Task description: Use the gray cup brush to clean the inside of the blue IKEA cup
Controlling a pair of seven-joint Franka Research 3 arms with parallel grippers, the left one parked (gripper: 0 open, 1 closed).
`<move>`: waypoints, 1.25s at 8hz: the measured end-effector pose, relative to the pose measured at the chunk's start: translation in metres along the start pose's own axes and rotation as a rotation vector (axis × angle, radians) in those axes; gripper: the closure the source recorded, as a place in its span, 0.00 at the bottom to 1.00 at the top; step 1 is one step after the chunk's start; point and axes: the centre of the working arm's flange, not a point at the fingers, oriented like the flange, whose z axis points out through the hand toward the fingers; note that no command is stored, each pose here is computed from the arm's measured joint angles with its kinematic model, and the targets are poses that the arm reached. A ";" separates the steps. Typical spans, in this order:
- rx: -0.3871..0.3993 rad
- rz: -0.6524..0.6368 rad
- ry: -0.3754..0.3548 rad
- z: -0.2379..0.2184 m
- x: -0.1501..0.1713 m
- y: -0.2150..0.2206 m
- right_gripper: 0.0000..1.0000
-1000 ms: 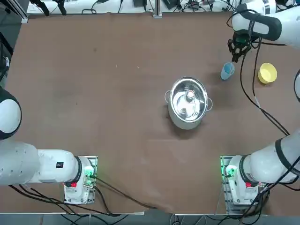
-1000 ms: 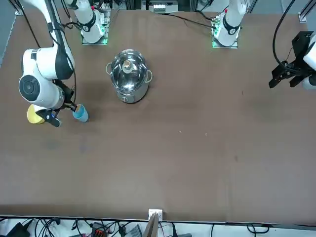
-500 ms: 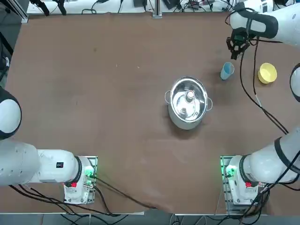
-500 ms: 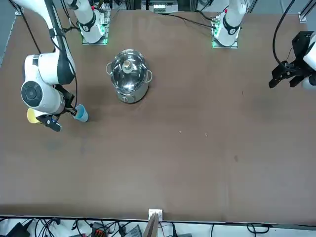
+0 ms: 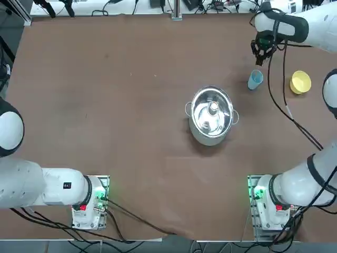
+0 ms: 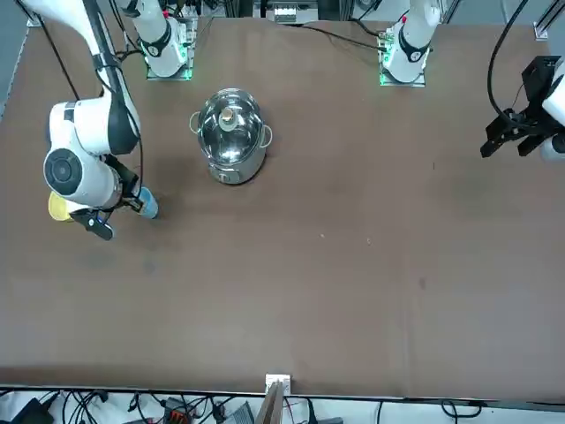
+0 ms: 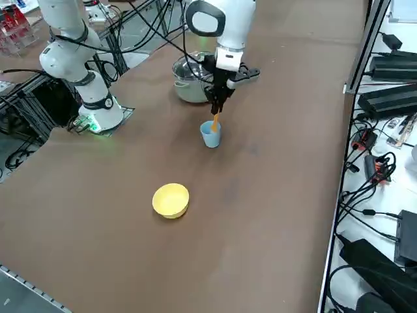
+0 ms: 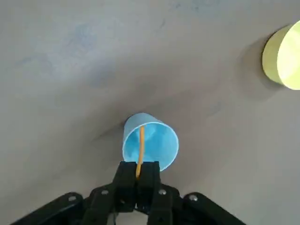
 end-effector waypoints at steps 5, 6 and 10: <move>-0.048 0.018 -0.068 0.006 -0.007 0.003 0.96; -0.054 0.025 -0.076 0.006 -0.005 0.006 0.96; -0.072 0.041 -0.067 0.008 0.004 0.018 0.96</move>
